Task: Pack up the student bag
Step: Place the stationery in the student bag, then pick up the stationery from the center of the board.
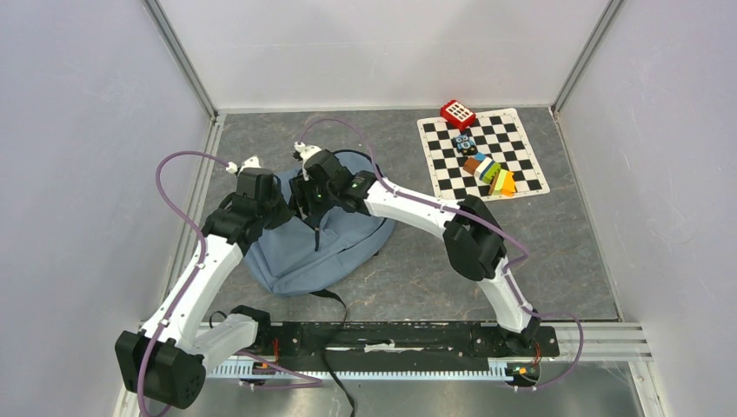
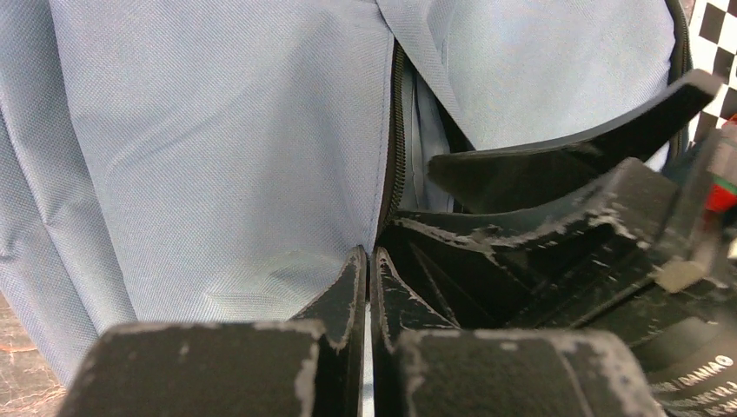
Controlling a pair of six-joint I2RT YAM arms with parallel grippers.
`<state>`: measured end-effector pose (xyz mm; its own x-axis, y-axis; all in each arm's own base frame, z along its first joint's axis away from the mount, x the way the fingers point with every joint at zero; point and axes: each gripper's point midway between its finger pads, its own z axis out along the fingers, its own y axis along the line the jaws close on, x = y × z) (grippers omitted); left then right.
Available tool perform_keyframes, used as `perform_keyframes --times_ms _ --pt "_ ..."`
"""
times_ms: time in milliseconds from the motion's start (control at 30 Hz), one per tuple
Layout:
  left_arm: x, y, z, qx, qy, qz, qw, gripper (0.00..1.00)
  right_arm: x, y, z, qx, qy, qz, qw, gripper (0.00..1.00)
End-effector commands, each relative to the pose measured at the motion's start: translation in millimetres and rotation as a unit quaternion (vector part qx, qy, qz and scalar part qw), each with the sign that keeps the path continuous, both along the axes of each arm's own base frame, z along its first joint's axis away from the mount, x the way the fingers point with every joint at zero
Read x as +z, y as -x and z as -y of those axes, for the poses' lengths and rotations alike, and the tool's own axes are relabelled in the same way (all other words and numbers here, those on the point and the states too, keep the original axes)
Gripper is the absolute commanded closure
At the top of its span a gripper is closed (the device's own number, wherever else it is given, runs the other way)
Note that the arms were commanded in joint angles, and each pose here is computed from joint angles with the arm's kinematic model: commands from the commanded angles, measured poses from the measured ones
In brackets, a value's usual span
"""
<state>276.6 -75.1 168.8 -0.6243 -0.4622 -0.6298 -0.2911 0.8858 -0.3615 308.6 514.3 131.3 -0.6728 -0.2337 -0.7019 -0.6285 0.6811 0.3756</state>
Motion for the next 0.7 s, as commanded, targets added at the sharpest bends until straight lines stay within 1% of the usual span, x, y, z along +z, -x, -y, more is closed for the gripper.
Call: perform_keyframes --times_ms 0,133,233,267,367,467,567,667 --pt "25 -9 0 -0.003 0.003 0.045 0.999 0.98 87 -28 25 -0.041 -0.021 0.108 0.993 0.32" --pt "22 -7 -3 0.002 -0.003 0.043 0.999 0.98 117 -61 78 -0.098 0.0 0.152 0.983 0.21" --pt "19 -5 -8 0.01 -0.011 0.038 0.999 0.98 131 -88 132 -0.145 0.016 0.165 0.975 0.17" --pt "19 -4 -10 0.014 -0.014 0.036 0.999 0.98 128 -98 154 -0.165 0.023 0.161 0.973 0.16" --pt "13 1 -22 0.043 -0.031 0.021 0.998 0.98 116 -119 217 -0.234 0.034 0.141 0.961 0.17" --pt "5 7 -34 0.07 -0.041 0.006 0.997 0.98 93 -130 257 -0.275 0.053 0.123 0.952 0.2" --pt "-3 13 -44 0.092 -0.046 -0.006 0.995 0.98 61 -136 271 -0.287 0.082 0.099 0.949 0.23" --pt "-10 19 -52 0.114 -0.043 -0.019 0.992 0.98 33 -138 267 -0.28 0.097 0.072 0.952 0.26"
